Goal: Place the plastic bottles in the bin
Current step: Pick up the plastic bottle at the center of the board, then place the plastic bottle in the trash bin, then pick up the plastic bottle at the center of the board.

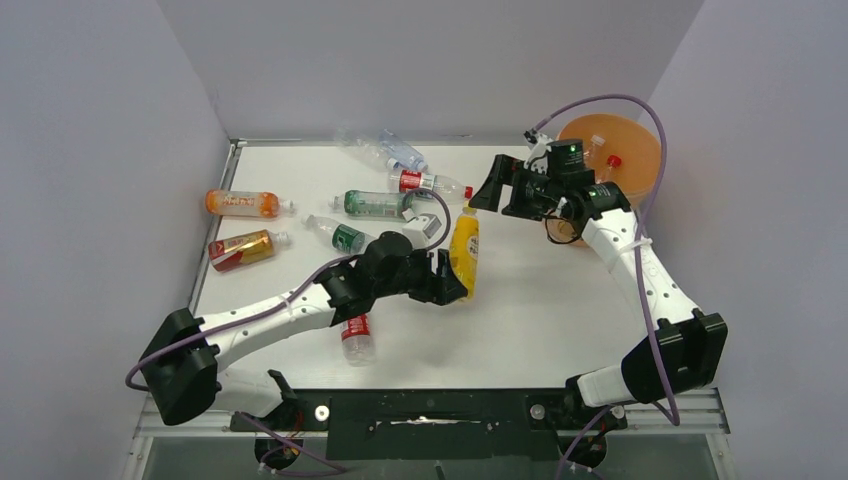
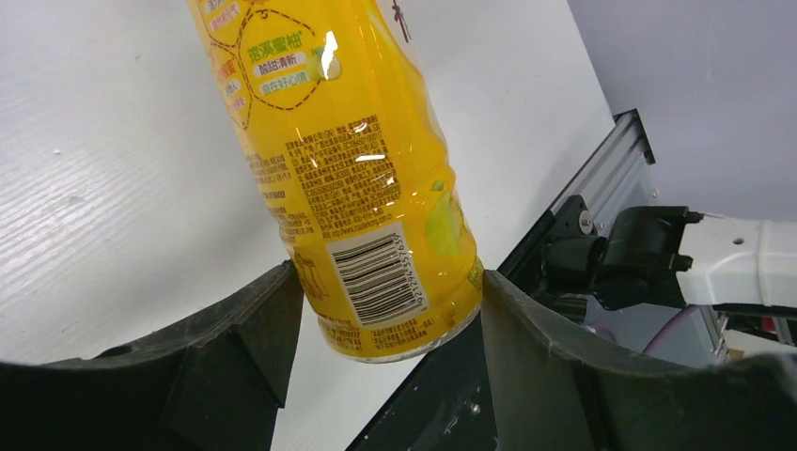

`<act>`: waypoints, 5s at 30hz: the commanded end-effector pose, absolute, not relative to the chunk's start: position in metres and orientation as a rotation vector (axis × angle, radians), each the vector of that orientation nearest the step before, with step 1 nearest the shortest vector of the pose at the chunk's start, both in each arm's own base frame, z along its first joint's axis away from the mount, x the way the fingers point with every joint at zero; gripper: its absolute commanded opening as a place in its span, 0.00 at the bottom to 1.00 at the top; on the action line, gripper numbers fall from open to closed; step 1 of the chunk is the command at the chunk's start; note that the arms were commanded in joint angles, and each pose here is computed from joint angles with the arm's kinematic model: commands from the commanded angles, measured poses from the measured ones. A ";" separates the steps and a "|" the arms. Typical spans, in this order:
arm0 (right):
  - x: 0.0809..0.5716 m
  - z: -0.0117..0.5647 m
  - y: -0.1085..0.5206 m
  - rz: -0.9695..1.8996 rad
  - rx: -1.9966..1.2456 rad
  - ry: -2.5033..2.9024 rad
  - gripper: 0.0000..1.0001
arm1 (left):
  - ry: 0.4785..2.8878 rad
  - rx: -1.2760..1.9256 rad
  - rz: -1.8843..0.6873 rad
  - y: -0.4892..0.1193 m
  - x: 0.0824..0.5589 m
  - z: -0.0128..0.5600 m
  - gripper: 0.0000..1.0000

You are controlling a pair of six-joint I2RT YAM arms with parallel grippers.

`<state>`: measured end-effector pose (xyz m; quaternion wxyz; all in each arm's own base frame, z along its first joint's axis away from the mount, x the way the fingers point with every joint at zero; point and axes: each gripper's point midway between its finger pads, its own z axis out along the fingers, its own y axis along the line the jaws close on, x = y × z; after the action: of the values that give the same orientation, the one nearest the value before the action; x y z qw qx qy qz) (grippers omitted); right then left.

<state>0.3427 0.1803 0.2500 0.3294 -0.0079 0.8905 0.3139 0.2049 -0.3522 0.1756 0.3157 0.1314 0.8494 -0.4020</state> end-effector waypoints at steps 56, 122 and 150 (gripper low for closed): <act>0.425 0.427 0.012 0.386 0.254 1.862 0.35 | 2.235 0.003 -0.594 -0.229 0.230 0.198 0.98; 0.403 0.308 0.054 0.339 0.307 1.987 0.99 | 2.459 -0.266 -0.327 -0.158 0.213 0.089 0.98; 0.336 0.236 0.174 0.615 0.027 2.179 0.99 | 2.470 -0.159 -0.553 -0.223 0.202 0.099 0.41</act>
<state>0.3373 0.1560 0.2121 0.4016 0.0222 0.8949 0.1931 0.1871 -0.1833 0.0426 0.2506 -0.0743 0.9576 -0.1210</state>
